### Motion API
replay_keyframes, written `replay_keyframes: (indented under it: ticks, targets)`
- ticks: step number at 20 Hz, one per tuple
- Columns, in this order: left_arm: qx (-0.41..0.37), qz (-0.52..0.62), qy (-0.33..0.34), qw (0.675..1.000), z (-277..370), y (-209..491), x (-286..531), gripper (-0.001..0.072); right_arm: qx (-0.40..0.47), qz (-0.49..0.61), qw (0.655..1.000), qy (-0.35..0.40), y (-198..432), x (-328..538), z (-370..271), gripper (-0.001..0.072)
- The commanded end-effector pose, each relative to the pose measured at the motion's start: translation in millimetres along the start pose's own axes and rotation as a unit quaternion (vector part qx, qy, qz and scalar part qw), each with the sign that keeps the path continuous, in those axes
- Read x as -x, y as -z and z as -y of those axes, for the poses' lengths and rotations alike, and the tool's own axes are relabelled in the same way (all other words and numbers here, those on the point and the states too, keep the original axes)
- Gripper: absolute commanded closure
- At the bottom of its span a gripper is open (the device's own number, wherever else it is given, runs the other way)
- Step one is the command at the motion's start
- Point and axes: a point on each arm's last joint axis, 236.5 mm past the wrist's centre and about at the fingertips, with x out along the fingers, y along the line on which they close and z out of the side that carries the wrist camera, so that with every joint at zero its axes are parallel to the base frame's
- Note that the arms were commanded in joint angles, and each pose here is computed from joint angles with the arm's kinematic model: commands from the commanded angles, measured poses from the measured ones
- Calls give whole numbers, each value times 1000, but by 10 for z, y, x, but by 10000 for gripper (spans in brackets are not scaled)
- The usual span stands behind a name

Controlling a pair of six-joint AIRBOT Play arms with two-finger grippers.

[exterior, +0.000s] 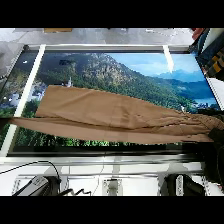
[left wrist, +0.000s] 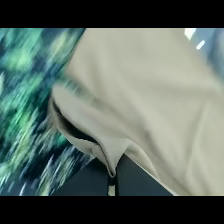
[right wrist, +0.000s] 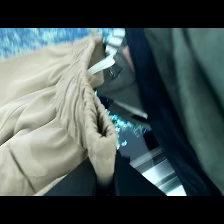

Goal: Fold the clothes and pants, and hang the long-sleeved shirts on hangers.

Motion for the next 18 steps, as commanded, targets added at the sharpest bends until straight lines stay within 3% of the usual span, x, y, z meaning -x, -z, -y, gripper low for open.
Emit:
replay_keyframes:
  ticks: [1,8,12,18]
  targets:
    - [-36,60,15,997,267,-439,6,695,0,-2,1000,5,-32,-2,22,676]
    - [-43,155,-78,984,662,-990,-785,696,-42,-68,997,-7,-111,-880,4,676]
    - [-33,126,-65,989,927,-959,-1468,697,-91,-107,989,-51,-114,-1489,-193,676]
    - [-6,91,-48,995,973,-981,-2181,696,-198,-63,974,-95,-403,-2174,-364,676]
